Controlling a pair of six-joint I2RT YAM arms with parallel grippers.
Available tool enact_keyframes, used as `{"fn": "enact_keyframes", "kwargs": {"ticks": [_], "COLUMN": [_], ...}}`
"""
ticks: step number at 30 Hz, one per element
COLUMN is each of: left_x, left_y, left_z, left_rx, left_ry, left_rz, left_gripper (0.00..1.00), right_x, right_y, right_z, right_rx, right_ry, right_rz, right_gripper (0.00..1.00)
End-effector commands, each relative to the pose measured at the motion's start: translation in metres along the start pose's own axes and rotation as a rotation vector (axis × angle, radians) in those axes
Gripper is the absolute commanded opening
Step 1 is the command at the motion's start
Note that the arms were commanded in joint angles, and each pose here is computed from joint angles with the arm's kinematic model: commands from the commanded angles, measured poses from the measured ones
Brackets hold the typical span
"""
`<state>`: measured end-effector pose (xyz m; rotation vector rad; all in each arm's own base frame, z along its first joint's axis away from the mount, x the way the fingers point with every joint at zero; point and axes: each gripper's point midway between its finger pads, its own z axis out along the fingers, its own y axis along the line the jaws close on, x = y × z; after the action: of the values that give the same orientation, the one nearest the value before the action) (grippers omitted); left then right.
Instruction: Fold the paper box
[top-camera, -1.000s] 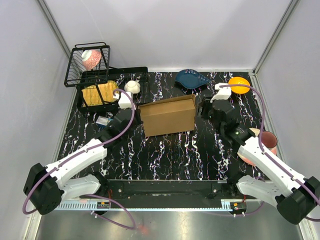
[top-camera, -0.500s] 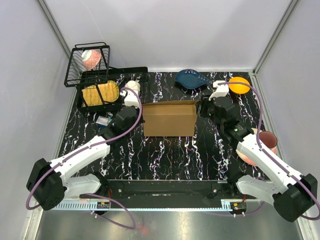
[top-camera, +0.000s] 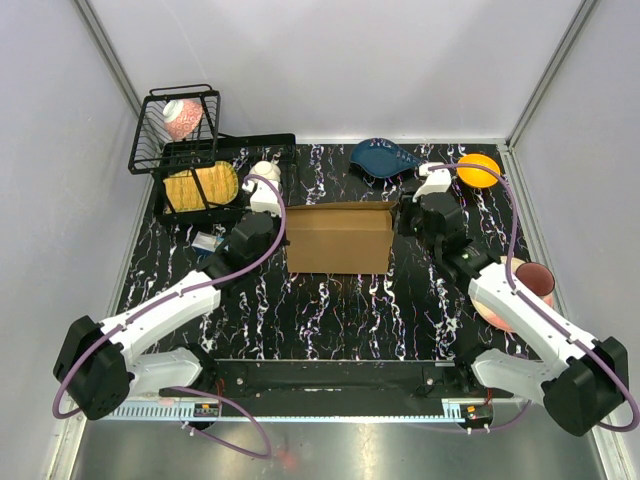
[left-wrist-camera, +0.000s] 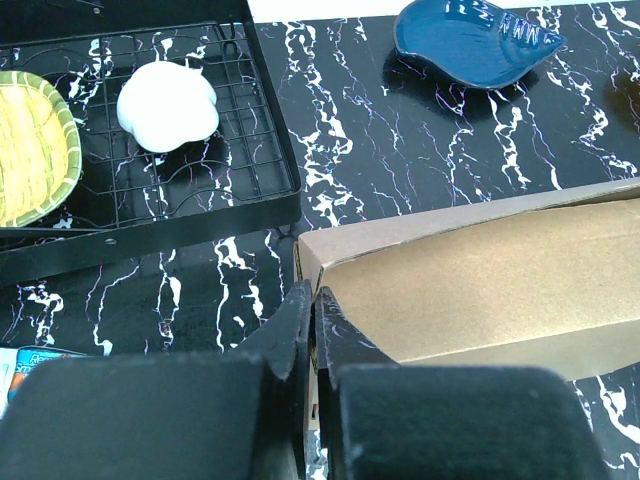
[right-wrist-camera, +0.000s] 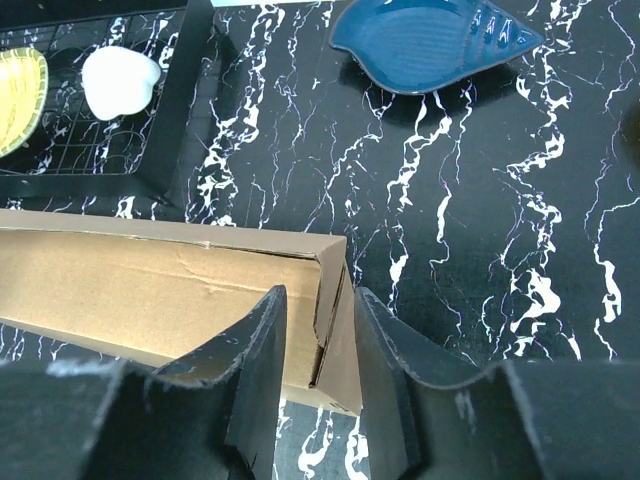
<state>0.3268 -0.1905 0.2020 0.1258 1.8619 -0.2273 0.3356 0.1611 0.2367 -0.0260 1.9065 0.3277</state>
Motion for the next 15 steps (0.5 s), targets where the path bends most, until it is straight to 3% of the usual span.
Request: {"fn": "enact_keyframes", "kwargs": {"ticks": [1, 7, 11, 15], "left_x": [0.0700, 0.0699, 0.0704, 0.0691], "left_y": [0.0140, 0.0147, 0.0152, 0.0142], "left_z": [-0.0087, -0.0086, -0.0097, -0.0108], "left_rx": [-0.013, -0.014, -0.014, -0.011], "left_ry": [0.242, 0.242, 0.243, 0.238], "left_rz": [0.140, 0.144, 0.147, 0.137], "left_gripper": [0.00, 0.00, 0.00, 0.00], "right_x": [-0.0079, -0.0051, -0.0037, 0.0012], "right_y": [-0.0017, -0.0013, -0.0022, -0.0050], "right_z": [0.0052, 0.0100, 0.0110, 0.0092], "right_rx": [0.007, 0.009, 0.011, 0.017], "right_ry": [-0.030, -0.023, -0.023, -0.019], "right_rz": [0.001, -0.001, -0.002, -0.001], "right_gripper": [0.39, 0.33, 0.23, 0.03]}}
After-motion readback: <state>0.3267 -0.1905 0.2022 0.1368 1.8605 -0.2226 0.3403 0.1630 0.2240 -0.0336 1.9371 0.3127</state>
